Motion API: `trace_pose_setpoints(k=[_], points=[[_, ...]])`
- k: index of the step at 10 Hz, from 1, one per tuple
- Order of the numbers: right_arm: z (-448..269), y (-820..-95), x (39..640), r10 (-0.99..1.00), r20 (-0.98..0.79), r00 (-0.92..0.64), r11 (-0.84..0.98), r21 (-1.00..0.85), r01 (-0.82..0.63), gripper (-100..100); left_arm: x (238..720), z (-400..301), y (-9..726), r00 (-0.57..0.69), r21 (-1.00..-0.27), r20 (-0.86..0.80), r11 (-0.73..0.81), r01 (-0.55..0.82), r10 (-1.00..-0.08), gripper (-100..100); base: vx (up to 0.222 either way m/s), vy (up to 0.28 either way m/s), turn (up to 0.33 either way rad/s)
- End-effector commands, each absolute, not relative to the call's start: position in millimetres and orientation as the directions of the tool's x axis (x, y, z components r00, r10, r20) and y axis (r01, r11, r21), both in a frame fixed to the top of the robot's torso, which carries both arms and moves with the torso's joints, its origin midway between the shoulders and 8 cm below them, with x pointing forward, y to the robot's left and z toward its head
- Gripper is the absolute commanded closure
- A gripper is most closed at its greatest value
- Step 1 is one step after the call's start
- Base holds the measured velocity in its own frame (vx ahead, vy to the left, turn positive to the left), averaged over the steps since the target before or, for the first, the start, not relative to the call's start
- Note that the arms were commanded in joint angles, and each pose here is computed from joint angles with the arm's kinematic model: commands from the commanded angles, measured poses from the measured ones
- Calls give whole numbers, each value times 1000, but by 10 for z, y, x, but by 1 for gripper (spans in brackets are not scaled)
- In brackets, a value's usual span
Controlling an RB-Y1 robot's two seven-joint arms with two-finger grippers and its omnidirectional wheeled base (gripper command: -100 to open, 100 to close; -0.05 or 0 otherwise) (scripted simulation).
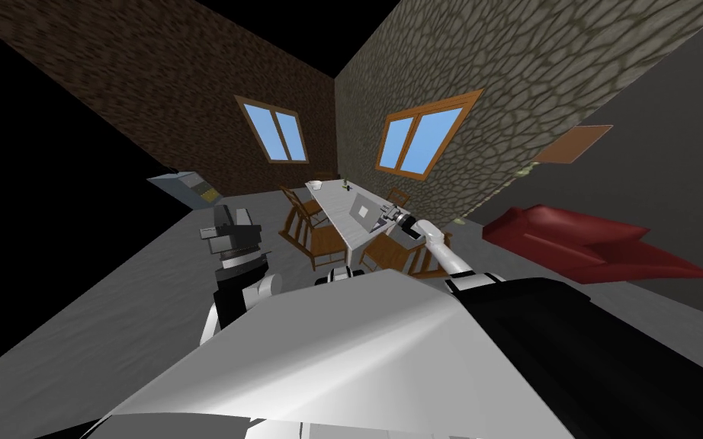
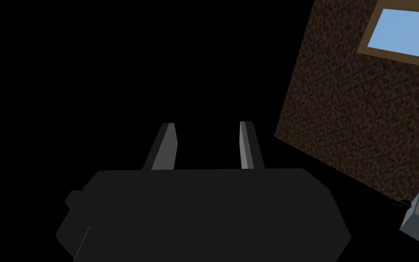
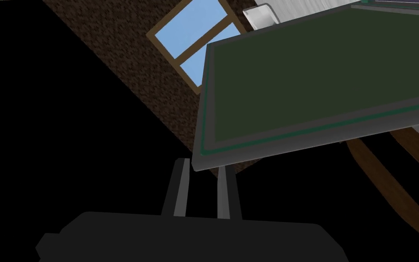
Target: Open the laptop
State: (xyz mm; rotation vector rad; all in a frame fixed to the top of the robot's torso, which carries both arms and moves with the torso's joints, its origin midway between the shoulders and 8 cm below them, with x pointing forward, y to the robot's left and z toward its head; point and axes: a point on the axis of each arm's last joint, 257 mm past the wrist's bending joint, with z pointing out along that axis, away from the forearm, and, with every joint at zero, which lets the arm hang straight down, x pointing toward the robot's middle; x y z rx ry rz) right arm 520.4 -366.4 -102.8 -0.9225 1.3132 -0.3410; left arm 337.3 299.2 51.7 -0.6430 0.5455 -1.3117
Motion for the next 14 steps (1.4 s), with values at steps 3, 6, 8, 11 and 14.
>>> trace_pose_setpoints(k=[3,6,8,11,14], points=[[-1351,-3747,5205,-556,-812,177,746,-582,-325,100,3373,517,2992,180,-703,-7,132,699,-984,0,13,-94,63],[-1515,-3810,5210,-462,-879,119,813,-474,-338,100,3373,517,2992,180,-703,-7,132,699,-984,0,1,-96,64],[-1372,-3850,5233,-472,-871,135,811,-489,-320,100,3373,517,2992,180,-703,-7,132,699,-984,0,6,-42,7],[-1766,-3787,5215,-298,-953,59,895,-301,-329,100,3373,517,2992,180,-703,-7,132,698,-984,0,-6,-114,89],[-1924,-3740,5202,-225,-974,30,918,-222,-329,100,3373,517,2992,179,-703,-7,132,699,-984,0,-23,-23,75]])
